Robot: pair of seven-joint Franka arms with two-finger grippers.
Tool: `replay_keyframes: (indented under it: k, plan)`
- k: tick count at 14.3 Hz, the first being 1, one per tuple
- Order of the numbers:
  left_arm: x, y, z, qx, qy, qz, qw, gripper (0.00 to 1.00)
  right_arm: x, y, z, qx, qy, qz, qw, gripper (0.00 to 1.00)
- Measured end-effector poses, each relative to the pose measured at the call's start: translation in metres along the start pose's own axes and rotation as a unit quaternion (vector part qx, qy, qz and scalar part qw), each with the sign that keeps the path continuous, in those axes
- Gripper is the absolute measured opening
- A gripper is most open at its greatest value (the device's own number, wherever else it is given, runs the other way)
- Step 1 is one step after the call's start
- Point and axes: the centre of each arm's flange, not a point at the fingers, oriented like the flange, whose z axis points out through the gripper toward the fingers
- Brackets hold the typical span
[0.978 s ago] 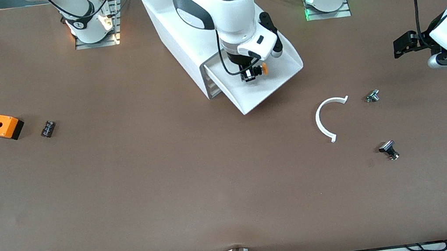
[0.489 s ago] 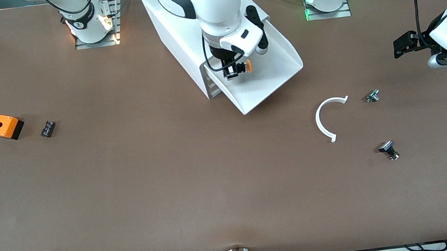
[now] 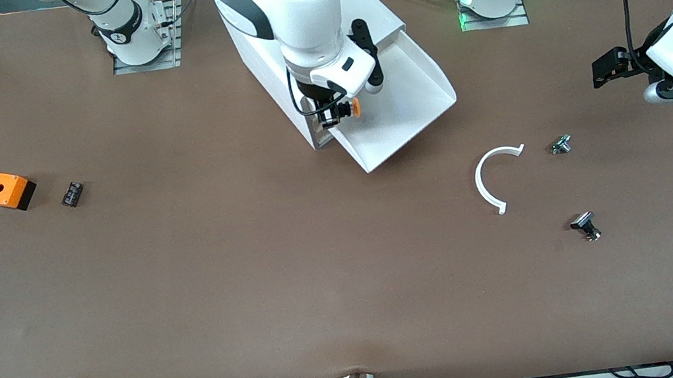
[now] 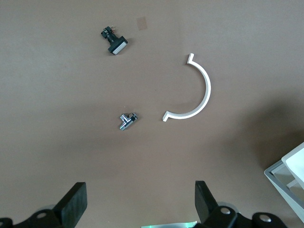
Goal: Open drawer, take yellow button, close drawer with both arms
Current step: 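Lift the yellow button out of the drawer with the right gripper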
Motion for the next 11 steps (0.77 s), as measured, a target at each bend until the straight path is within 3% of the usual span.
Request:
replay_keyframes:
  k: [11]
  plan:
    - [0.001, 0.0, 0.001, 0.0, -0.001, 0.0, 1.0, 1.0, -0.02, -0.001, -0.021, -0.012, 0.003, 0.009, 1.0, 0.41]
